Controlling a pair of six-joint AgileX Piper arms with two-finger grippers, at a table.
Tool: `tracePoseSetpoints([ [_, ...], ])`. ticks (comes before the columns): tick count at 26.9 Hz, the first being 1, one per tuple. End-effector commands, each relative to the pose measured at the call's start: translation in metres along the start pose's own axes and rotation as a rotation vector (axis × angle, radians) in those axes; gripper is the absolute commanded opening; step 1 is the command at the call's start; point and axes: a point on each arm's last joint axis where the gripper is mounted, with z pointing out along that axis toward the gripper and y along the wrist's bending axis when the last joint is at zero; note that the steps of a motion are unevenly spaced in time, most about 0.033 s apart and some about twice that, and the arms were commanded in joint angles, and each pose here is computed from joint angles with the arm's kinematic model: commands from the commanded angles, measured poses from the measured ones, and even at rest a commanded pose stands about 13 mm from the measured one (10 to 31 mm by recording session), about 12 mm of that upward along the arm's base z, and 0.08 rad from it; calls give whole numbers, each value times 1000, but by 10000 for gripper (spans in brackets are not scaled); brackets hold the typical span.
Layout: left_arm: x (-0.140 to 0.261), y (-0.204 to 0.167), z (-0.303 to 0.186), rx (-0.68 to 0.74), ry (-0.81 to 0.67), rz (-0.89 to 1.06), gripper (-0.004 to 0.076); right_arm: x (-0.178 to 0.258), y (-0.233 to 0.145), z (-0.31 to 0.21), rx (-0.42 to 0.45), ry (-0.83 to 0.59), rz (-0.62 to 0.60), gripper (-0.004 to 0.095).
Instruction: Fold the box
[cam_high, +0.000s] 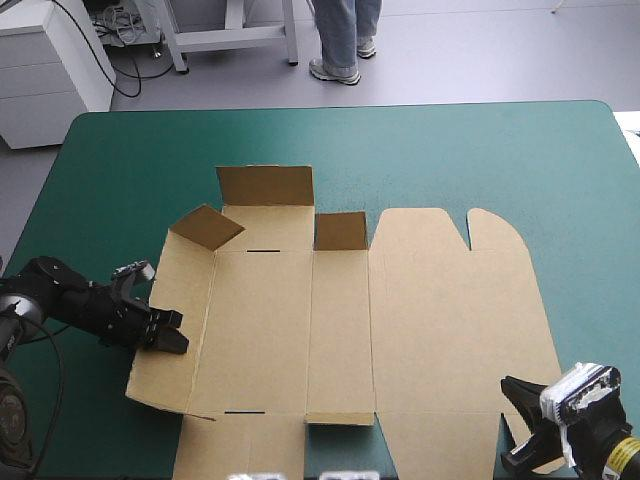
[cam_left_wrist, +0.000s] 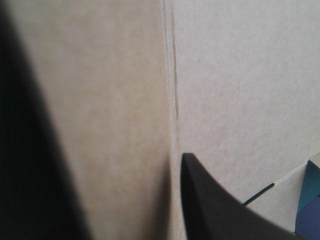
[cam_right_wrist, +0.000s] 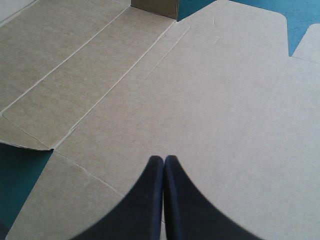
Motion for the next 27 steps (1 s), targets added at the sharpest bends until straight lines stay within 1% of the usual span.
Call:
tracePoseSetpoints([
  [1,2,-16,-10,80,25,3,-2,-14,1,-4,-6,-92,-6,-18],
  [3,2,-17,-8,74,35,12,-8,-14,1,-4,-6,-92,-6,-18],
  [5,3,-20,-5,37,72,57,-8,-14,1,-4,-6,-92,-6,-18],
  [7,1,-25,-3,-28,111,114,-8,-14,1,-4,-6,-92,-6,-18],
  [9,-5,-30,-2,-106,113,145,-8,-14,1,-4,-6,-92,-6,-17],
  [11,-18,-40,-5,-212,73,194,-8,-14,1,-4,-6,-92,-6,-18],
  [12,-23,-44,-8,-244,53,208,-8,-14,1,-4,-6,-92,-6,-18],
  [21,-61,-67,-53,-434,-145,364,-8,-13,2,-4,-17,-90,13,-17],
  [23,-67,-73,-62,-447,-175,440,-8,-13,2,-4,-20,-89,16,-18],
  [24,-70,-79,-69,-453,-185,523,-8,-13,2,-4,-21,-89,15,-18],
  [27,-75,-92,-72,-496,-201,644,-8,-13,3,-4,-23,-89,17,-18],
])
